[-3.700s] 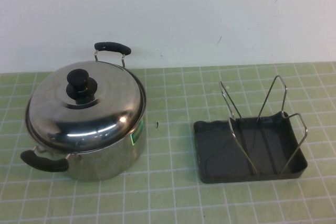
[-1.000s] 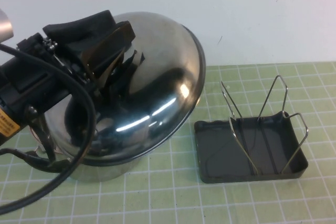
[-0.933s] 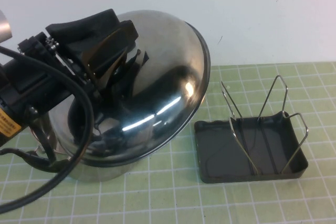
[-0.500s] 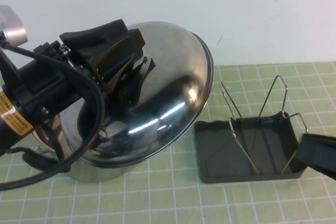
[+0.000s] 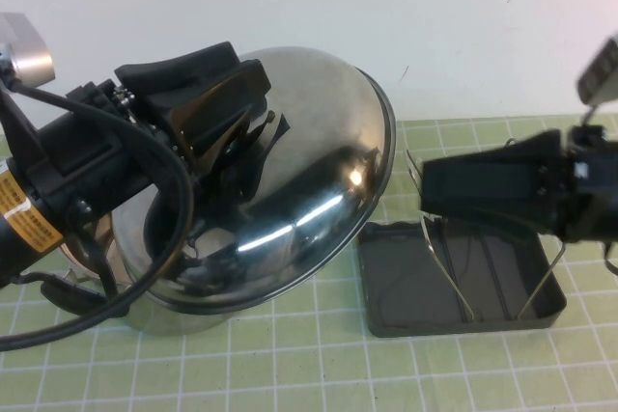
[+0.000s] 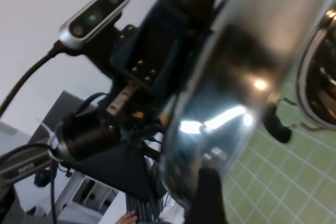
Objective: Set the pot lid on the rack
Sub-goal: Hand over the pot lid
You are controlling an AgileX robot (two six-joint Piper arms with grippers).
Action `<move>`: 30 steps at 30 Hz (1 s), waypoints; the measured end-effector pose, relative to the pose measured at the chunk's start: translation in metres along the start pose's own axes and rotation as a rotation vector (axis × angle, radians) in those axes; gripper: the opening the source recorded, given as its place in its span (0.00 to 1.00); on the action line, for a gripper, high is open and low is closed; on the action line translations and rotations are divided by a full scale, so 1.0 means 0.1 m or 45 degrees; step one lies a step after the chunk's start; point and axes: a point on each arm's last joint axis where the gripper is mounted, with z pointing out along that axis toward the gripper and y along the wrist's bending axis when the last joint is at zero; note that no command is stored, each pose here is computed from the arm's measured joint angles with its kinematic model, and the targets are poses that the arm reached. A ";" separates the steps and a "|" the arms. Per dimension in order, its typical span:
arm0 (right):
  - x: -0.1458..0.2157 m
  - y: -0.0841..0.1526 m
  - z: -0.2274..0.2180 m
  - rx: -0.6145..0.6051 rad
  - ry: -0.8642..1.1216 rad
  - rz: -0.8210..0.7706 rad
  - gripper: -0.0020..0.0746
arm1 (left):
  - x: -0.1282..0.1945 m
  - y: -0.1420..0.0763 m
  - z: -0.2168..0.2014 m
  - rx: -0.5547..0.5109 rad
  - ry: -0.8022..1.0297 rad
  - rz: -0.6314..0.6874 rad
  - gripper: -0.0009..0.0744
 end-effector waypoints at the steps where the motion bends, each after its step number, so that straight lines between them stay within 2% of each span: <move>1: -0.03 0.02 0.05 -0.014 0.012 -0.014 0.73 | 0.00 0.00 0.00 0.000 0.000 0.000 0.42; 8: -0.22 0.20 0.35 -0.085 0.064 -0.136 0.73 | 0.00 0.00 0.00 0.003 0.005 0.003 0.42; 15: -0.33 0.19 0.61 -0.101 0.097 -0.169 0.71 | 0.01 -0.01 0.00 0.008 0.011 -0.009 0.42; 20: -0.39 0.28 0.72 -0.138 0.095 -0.285 0.46 | 0.02 -0.02 0.00 0.031 0.031 -0.004 0.43; 28: -0.43 0.34 0.75 -0.150 0.080 -0.319 0.44 | 0.00 -0.02 -0.01 0.042 0.020 0.006 0.43; 29: -0.43 0.34 0.75 -0.148 0.078 -0.327 0.43 | 0.00 -0.02 -0.01 0.042 0.020 0.006 0.44; 30: -0.44 0.34 0.76 -0.136 0.073 -0.352 0.34 | 0.02 -0.02 -0.01 0.039 0.038 0.004 0.47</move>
